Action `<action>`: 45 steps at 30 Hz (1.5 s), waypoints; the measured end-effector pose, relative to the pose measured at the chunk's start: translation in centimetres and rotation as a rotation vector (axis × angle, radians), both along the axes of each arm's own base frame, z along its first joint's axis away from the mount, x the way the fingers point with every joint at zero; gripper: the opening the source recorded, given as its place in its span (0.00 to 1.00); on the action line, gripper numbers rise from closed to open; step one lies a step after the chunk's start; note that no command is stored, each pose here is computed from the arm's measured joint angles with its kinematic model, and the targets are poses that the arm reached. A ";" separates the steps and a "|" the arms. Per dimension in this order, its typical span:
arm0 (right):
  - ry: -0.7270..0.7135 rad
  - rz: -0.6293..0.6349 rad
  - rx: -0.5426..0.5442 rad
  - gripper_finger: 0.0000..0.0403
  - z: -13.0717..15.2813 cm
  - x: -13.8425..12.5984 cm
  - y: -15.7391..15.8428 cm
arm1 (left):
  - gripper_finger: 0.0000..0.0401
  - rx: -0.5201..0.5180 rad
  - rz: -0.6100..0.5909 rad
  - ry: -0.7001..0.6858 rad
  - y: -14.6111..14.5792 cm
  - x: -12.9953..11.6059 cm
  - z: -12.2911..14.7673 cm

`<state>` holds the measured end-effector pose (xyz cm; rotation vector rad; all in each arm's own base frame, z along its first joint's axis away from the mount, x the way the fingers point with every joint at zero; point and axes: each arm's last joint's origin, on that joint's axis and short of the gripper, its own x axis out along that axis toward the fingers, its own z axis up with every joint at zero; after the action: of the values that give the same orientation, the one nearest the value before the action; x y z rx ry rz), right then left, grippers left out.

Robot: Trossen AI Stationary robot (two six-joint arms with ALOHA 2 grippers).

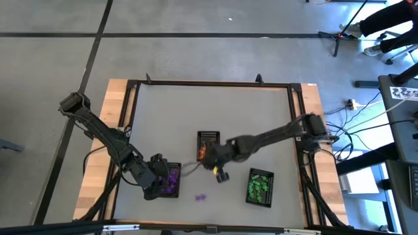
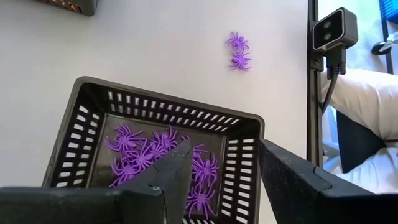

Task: Sort Halloween decoration
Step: Put the orange spider toy into the top black bin, then put the violet spider toy into the bottom left black bin

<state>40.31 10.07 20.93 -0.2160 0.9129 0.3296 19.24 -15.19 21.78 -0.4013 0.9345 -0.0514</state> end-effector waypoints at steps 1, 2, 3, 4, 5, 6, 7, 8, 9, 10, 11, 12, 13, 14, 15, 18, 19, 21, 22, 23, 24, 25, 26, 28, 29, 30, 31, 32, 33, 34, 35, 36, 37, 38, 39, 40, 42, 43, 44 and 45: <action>-0.032 -0.013 0.009 0.00 0.5 -0.4 -0.7 | 0.43 -0.001 0.000 -0.001 0.0 0.0 0.0; -0.069 -0.026 0.017 0.00 1.1 -0.7 -1.3 | 0.43 -0.001 0.000 0.000 0.0 0.0 0.0; -0.118 -0.040 0.029 0.00 1.6 -1.0 -1.9 | 0.43 0.001 0.000 0.002 0.0 0.0 0.0; -0.163 -0.052 0.040 0.00 1.9 -1.4 -2.6 | 0.43 0.001 0.000 0.002 0.0 0.0 0.0; -0.196 -0.066 0.047 0.00 1.9 -1.7 -3.2 | 0.43 0.000 0.000 0.001 0.0 0.0 0.0; -0.237 -0.083 0.057 0.00 1.9 -2.0 -3.8 | 0.43 0.001 0.000 0.001 0.0 0.0 0.0; -0.263 -0.099 0.062 0.00 1.7 -2.2 -4.4 | 0.43 0.000 0.000 0.000 0.0 0.0 0.0; -0.270 -0.117 0.066 0.00 1.3 -2.3 -5.0 | 0.43 0.001 0.000 0.002 0.0 0.0 0.0; -0.275 -0.140 0.073 0.00 0.9 -2.4 -5.5 | 0.43 0.001 0.000 0.001 0.0 0.0 0.0; -0.268 -0.161 0.078 0.00 0.5 -2.4 -6.1 | 0.43 0.000 0.000 0.001 0.0 0.0 0.0; -0.247 -0.186 0.083 0.00 0.0 -2.6 -6.6 | 0.43 0.001 0.000 0.001 0.0 0.0 0.0; -0.226 -0.206 0.084 0.00 -0.5 -2.6 -7.0 | 0.43 -0.001 0.000 -0.001 0.0 0.0 0.0; -0.217 -0.232 0.088 0.00 -0.9 -2.4 -7.3 | 0.43 0.000 0.001 -0.001 0.0 0.0 0.0; -0.205 -0.252 0.087 0.00 -1.2 -2.4 -7.6 | 0.43 0.001 0.001 0.000 0.0 0.0 0.0; -0.173 -0.265 0.085 0.00 -1.6 -2.6 -7.9 | 0.43 0.001 0.001 0.000 0.0 0.0 0.0; -0.163 -0.273 0.083 0.00 -1.8 -2.5 -8.1 | 0.43 0.001 0.001 0.001 0.0 0.0 0.0; -0.154 -0.276 0.079 0.00 -1.8 -2.6 -8.1 | 0.43 0.000 0.000 0.000 0.0 0.0 0.0; -0.155 -0.291 0.059 0.00 -1.9 -2.6 -8.1 | 0.43 0.000 0.001 0.000 0.0 0.0 0.0; -0.158 -0.302 0.045 0.00 -1.9 -2.6 -8.1 | 0.43 0.001 0.000 0.001 0.0 0.0 0.0; -0.162 -0.310 0.037 0.00 -1.8 -2.6 -8.2 | 0.43 0.000 0.000 0.000 0.0 0.0 0.0; -0.164 -0.314 0.031 0.00 -1.8 -2.6 -8.2 | 0.43 0.000 0.000 0.000 0.0 0.0 0.0; -0.165 -0.317 0.028 0.00 -1.8 -2.6 -8.2 | 0.43 0.000 0.000 0.000 0.0 0.0 0.0; -0.166 -0.317 0.028 0.00 -1.8 -2.6 -8.2 | 0.43 0.000 0.000 0.000 0.0 0.0 0.0; -0.176 -0.319 0.030 0.00 -1.8 -2.5 -8.2 | 0.43 0.000 0.000 0.000 0.0 0.0 0.0; -0.179 -0.321 0.032 0.00 -1.7 -2.5 -8.2 | 0.43 0.000 0.000 0.000 0.0 0.0 0.0; -0.180 -0.322 0.032 0.01 -1.7 -2.5 -8.2 | 0.43 0.000 0.000 0.000 0.0 0.0 0.0; -0.181 -0.321 0.033 0.02 -1.7 -2.5 -8.2 | 0.43 0.000 0.000 0.000 0.0 0.0 0.0; -0.184 -0.321 0.034 0.04 -1.7 -2.5 -8.2 | 0.43 0.000 0.000 0.000 0.0 0.0 0.0; -0.187 -0.319 0.035 0.07 -1.7 -2.5 -8.1 | 0.43 0.000 0.000 0.001 0.0 0.0 0.0; -0.188 -0.313 0.035 0.11 -1.7 -2.5 -7.9 | 0.43 0.000 0.000 0.001 0.0 0.0 0.0; -0.188 -0.314 0.030 0.15 -1.7 -2.5 -7.7 | 0.43 0.000 0.000 0.000 0.0 0.0 0.0; -0.190 -0.321 0.018 0.20 -1.7 -2.5 -7.7 | 0.43 0.000 0.000 0.000 0.0 0.0 0.0; -0.192 -0.324 0.011 0.25 -1.7 -2.5 -7.5 | 0.43 0.000 0.000 0.000 0.0 0.0 0.0; -0.195 -0.322 0.008 0.30 -1.7 -2.5 -7.3 | 0.43 0.000 0.000 0.001 0.0 0.0 0.0; -0.196 -0.318 0.010 0.35 -1.6 -2.5 -7.2 | 0.43 0.000 0.000 0.001 0.0 0.0 0.0; -0.197 -0.302 0.025 0.40 -1.4 -2.4 -7.0 | 0.43 0.000 0.000 0.001 0.0 0.0 0.0; -0.202 -0.249 0.086 0.48 -0.7 -2.1 -6.7 | 0.43 0.000 0.000 0.001 0.0 0.0 0.0; -0.210 -0.211 0.131 0.51 -0.2 -1.8 -6.3 | 0.43 0.000 0.000 0.000 0.0 0.0 0.0; -0.217 -0.177 0.182 0.54 0.3 -1.6 -5.8 | 0.43 0.000 0.000 0.000 0.0 0.0 0.0; -0.224 -0.146 0.221 0.56 0.8 -1.5 -5.2 | 0.43 0.001 0.000 0.001 0.0 0.0 0.0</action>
<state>38.82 4.85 21.69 0.0180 0.6607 0.2621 19.22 -15.18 21.78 -0.4009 0.9353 -0.0509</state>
